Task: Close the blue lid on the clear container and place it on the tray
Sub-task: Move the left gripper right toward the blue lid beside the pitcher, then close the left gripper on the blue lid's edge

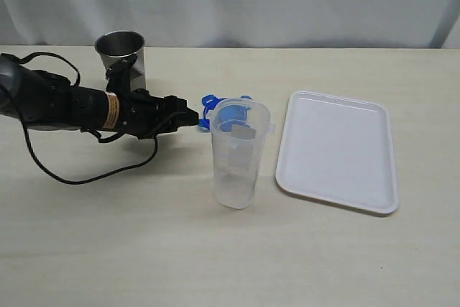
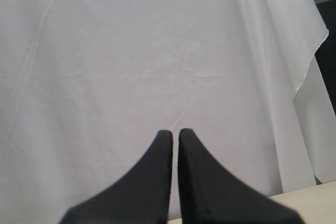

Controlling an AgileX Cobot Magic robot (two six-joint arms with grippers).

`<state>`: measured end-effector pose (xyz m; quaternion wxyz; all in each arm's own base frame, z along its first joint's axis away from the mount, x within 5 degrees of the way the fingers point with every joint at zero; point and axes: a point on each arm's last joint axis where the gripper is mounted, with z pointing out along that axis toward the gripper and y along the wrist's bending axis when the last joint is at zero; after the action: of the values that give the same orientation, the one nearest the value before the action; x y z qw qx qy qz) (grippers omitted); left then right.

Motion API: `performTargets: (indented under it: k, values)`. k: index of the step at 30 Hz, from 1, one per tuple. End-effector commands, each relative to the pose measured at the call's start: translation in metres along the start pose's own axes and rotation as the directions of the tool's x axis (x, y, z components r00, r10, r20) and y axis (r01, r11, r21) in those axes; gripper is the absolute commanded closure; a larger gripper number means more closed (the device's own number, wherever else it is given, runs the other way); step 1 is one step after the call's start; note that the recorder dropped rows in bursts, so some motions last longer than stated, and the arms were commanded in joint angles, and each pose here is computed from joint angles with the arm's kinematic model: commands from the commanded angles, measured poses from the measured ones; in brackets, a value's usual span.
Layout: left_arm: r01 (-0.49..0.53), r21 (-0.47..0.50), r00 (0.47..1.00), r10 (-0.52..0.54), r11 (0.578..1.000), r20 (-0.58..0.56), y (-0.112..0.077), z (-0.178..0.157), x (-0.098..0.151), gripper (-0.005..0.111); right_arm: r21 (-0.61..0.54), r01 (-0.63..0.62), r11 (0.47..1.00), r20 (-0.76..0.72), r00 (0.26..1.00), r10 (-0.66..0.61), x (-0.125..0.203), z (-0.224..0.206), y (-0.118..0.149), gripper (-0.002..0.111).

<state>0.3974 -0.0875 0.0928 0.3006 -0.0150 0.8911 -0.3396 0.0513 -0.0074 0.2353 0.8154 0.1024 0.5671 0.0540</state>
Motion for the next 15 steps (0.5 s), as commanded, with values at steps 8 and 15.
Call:
performTargets:
  k: [8,15]
  values:
    - [0.059,-0.166,0.997,-0.051,0.984,0.055,-0.017,0.019,-0.013,0.052,0.002,-0.005,1.000,-0.003,1.000,0.005,0.000,0.000,0.000,0.104]
    - [0.241,-0.165,0.970,-0.235,0.956,0.055,0.001,0.037,0.003,0.052,0.002,-0.005,1.000,-0.003,1.000,0.005,0.000,0.000,0.000,0.104]
